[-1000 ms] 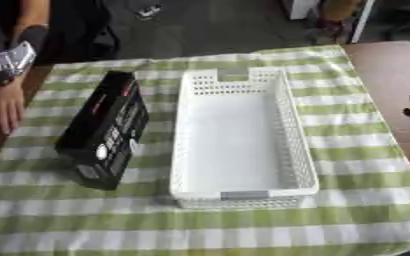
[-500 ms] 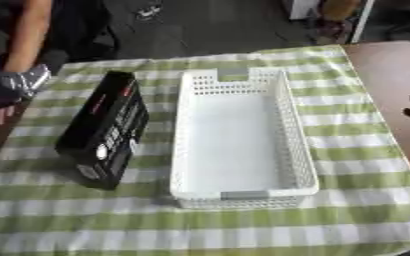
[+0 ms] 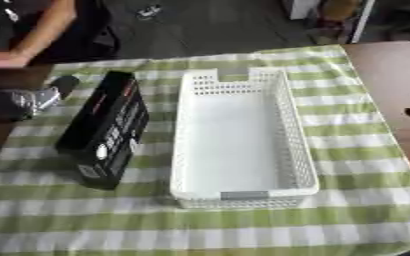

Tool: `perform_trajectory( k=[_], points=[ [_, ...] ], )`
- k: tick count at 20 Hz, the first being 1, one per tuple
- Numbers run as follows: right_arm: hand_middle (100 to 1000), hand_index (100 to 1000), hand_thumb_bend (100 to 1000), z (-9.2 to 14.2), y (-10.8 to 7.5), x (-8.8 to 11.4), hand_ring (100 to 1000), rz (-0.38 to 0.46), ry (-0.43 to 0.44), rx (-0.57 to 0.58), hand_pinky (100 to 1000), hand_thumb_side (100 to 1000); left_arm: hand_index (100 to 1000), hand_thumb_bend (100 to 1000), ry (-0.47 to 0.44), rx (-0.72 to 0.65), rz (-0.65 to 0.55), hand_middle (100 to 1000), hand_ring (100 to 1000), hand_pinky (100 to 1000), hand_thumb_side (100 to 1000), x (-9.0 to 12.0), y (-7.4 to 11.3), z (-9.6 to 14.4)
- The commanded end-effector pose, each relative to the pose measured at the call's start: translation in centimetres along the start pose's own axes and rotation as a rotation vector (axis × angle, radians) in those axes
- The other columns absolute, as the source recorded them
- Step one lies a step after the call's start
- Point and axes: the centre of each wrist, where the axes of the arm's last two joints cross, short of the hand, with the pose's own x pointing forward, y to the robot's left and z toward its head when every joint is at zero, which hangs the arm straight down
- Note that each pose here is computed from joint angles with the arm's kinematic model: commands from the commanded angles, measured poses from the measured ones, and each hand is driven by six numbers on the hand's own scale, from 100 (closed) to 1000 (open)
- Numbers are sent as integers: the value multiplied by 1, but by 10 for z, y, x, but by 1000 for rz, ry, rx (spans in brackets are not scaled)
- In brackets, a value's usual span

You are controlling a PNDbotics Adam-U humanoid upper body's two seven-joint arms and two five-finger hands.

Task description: Pick up objects on the table and place them in the box.

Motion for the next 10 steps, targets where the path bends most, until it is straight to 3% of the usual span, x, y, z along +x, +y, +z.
perform_trajectory(
  k=[1,5,10],
  points=[
    [884,1000,100,-5,-4,5,838,11,-21,1,780,611,990,910,25,62,-9,957,922,877,650,1,10,1],
    [884,1000,100,-4,-4,5,838,12,-20,1,780,610,942,725,103,130,25,897,887,832,758,-1,7,4],
    [884,1000,100,-4,-4,5,839,11,-19,1,780,609,938,726,205,156,90,886,871,807,771,-3,0,9]
  ],
)
